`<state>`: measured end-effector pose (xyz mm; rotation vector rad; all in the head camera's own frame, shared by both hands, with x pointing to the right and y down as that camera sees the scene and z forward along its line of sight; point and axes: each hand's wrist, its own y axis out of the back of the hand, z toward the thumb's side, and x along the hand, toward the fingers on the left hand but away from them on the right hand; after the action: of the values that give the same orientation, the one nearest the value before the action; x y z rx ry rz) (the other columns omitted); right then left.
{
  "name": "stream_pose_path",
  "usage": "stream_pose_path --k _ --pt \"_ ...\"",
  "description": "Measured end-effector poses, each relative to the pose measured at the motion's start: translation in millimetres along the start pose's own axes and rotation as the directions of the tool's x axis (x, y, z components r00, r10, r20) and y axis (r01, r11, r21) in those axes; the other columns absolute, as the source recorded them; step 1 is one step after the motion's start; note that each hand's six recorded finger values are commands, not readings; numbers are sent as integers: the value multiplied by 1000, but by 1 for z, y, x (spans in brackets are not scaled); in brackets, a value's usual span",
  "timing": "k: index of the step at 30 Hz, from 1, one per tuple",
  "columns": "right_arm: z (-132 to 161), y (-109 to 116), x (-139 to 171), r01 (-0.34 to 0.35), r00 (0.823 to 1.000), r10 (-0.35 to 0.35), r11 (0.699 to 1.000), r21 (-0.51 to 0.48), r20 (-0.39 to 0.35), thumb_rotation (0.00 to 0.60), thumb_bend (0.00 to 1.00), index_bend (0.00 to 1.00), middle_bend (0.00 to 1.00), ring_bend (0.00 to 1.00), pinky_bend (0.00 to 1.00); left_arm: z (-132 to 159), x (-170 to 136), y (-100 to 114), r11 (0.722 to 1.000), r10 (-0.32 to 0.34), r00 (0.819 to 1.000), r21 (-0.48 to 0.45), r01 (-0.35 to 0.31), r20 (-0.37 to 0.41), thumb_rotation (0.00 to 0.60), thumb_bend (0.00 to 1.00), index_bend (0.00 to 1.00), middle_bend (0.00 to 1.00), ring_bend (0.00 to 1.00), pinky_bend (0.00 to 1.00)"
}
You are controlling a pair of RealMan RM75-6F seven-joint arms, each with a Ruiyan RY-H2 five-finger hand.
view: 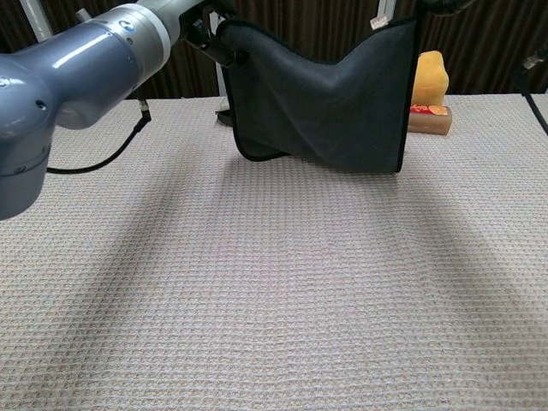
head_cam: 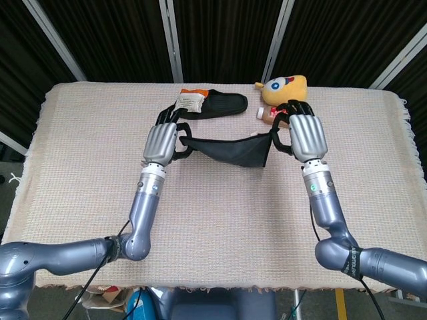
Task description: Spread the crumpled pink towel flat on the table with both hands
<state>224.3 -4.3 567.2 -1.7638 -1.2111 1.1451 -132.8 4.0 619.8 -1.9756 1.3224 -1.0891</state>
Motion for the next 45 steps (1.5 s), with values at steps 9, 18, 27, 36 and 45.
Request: stream_pose_path --k 9,18,27,36,45 --pt "1 -20 27 -50 999 50 999 5 1 600 604 699 298 165 145 -17 -31 -11 998 -58 997 -30 56 -42 600 561 713 133 0 14" --pt "-8 -35 52 -94 995 94 996 -8 17 600 604 699 298 165 145 -29 -54 -19 995 -95 993 -44 92 -64 600 561 713 133 0 14" --pt "-12 -49 71 -133 991 133 991 -21 19 600 604 700 298 165 145 -39 -72 -25 991 -122 989 -64 117 -84 600 561 717 134 0 14" --pt "-12 -57 81 -150 988 150 988 -28 18 600 604 709 298 165 145 -39 -83 -29 988 -134 987 -89 126 -90 600 561 719 136 0 14" --pt "-11 -65 92 -171 985 171 985 -33 10 600 604 709 298 165 145 -31 -95 -39 983 -160 984 -103 152 -75 600 561 719 137 0 14"
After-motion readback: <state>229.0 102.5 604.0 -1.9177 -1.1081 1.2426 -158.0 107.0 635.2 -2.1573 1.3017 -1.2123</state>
